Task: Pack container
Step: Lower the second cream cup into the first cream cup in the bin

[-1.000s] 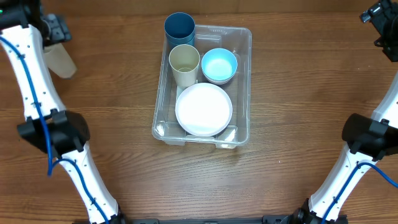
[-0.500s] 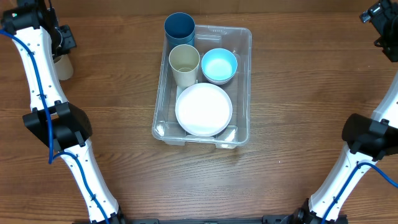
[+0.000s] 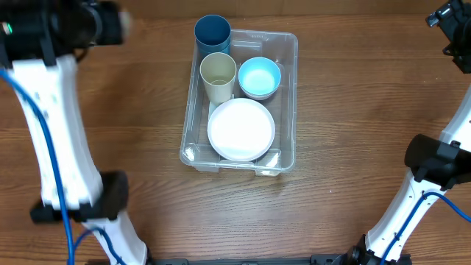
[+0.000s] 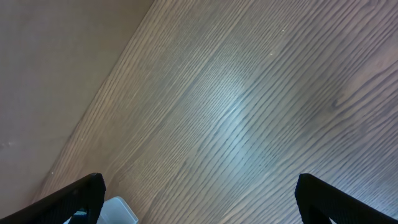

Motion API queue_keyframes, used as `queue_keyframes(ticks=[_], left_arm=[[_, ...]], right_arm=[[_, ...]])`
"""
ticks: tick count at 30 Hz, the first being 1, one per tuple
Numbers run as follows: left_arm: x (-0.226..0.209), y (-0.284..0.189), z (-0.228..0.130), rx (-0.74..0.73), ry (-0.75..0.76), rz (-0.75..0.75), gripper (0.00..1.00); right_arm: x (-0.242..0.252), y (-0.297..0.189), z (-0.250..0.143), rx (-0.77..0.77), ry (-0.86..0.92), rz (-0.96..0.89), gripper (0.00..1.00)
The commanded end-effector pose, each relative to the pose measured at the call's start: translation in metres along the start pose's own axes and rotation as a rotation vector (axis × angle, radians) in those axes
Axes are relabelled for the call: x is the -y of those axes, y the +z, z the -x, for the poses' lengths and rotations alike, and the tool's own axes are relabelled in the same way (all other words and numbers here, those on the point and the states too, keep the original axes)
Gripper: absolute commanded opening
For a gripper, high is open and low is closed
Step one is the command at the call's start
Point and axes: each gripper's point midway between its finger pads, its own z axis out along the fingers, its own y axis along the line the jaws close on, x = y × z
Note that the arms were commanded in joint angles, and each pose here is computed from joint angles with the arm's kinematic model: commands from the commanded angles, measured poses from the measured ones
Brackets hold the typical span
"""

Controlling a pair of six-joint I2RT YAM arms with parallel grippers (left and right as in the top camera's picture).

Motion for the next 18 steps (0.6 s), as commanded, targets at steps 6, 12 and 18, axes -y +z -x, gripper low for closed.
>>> queue_keyframes(ticks=[6,12,18], left_arm=[[0.149,0.007,-0.024,-0.033,0.371,-0.191,0.04],[0.175,0.044,-0.052,-0.153,0.452,-0.156,0.04],[0.169,0.068,-0.081,-0.296,0.452,-0.127,0.04]], right_arm=[[-0.003,-0.005,0.001,0.011,0.001,0.01,1.0],[-0.003,-0.005,0.001,0.011,0.001,0.01,1.0],[-0.003,-0.005,0.001,0.011,0.001,0.01,1.0]])
